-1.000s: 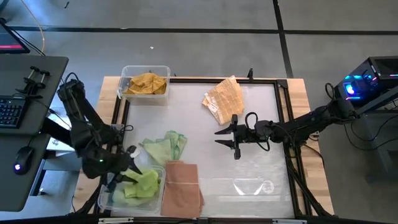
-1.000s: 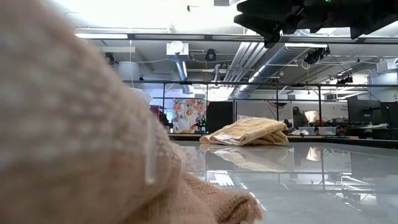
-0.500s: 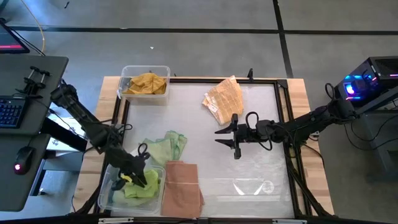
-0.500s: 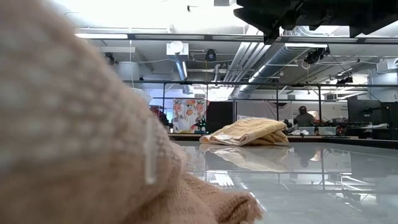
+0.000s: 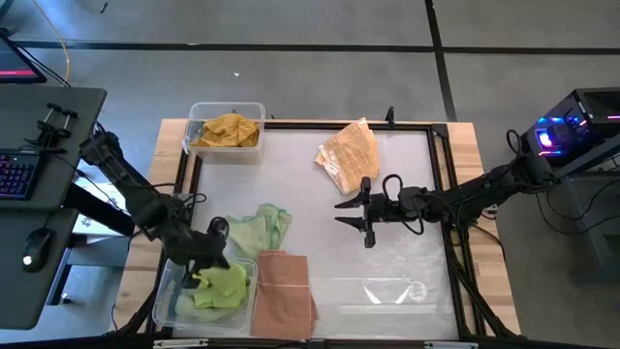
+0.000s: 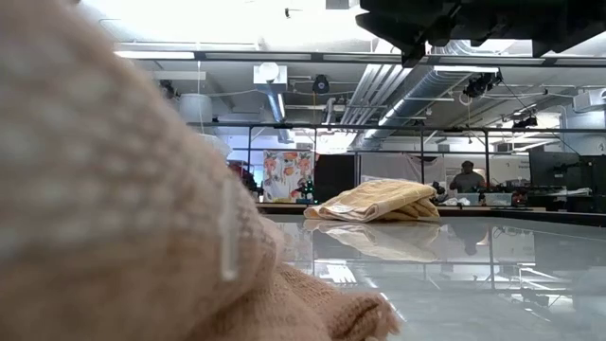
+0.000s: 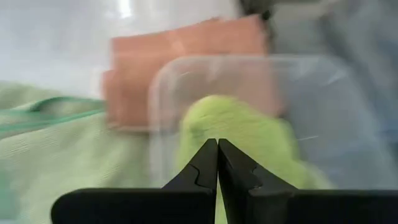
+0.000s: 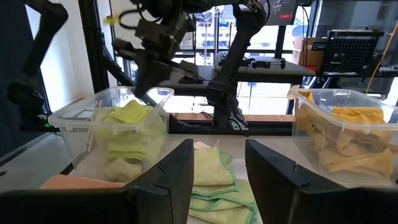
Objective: Sort towels by color in basket
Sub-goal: Put the light green towel into the bottom transparent bin, then put the light yellow towel into the top transparent bin
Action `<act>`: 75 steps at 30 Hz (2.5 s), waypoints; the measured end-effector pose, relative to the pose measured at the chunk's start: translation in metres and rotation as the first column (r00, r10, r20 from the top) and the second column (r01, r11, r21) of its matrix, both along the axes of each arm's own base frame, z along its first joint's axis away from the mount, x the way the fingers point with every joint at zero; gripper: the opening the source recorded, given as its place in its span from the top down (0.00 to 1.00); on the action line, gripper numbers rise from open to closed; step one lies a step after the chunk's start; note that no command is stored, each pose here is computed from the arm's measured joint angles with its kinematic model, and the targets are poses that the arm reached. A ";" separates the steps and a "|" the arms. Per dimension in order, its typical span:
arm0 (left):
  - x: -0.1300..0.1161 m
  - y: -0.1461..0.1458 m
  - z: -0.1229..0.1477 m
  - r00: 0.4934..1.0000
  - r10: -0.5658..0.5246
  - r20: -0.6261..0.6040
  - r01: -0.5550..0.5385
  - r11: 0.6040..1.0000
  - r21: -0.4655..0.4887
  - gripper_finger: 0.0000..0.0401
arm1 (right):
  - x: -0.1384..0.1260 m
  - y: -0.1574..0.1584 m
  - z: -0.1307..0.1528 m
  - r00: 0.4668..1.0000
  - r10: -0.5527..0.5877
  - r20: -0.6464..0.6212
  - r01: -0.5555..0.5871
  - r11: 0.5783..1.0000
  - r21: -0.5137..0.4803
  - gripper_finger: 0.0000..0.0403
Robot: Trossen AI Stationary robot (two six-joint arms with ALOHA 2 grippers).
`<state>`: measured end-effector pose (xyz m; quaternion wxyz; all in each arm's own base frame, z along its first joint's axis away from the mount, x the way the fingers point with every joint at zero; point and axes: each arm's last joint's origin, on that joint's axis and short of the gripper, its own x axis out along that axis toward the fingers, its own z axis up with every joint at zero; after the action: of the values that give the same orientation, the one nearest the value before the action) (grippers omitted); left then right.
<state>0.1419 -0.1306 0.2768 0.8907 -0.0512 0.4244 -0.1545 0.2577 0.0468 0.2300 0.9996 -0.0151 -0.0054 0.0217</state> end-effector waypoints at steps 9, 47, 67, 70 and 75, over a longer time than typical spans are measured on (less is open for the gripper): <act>0.046 -0.021 -0.035 0.988 -0.128 -0.088 0.131 0.991 0.029 1.00 | 0.000 0.000 -0.001 1.000 0.000 -0.011 -0.001 1.000 -0.022 0.65; 0.100 0.124 -0.026 0.752 0.223 0.621 -0.546 0.739 0.396 1.00 | -0.002 -0.080 -0.024 0.850 -0.476 -0.228 0.453 0.879 -0.146 0.48; 0.096 0.191 -0.001 0.767 0.203 0.608 -0.625 0.448 0.639 1.00 | 0.029 -0.213 -0.053 0.564 -0.662 -0.493 0.696 0.703 -0.148 0.45; 0.094 0.201 -0.001 0.788 0.188 0.587 -0.608 0.392 0.691 1.00 | 0.040 -0.218 -0.051 0.567 -0.662 -0.491 0.675 0.714 -0.184 0.47; 0.085 0.228 0.007 0.767 0.228 0.600 -0.641 0.226 0.733 1.00 | 0.051 -0.227 -0.046 0.578 -0.677 -0.455 0.657 0.717 -0.232 0.49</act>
<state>0.2267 0.0970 0.2835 0.8289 0.3609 0.2268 0.3622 0.3084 -0.1799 0.1837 0.8972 -0.0286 0.2653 -0.3520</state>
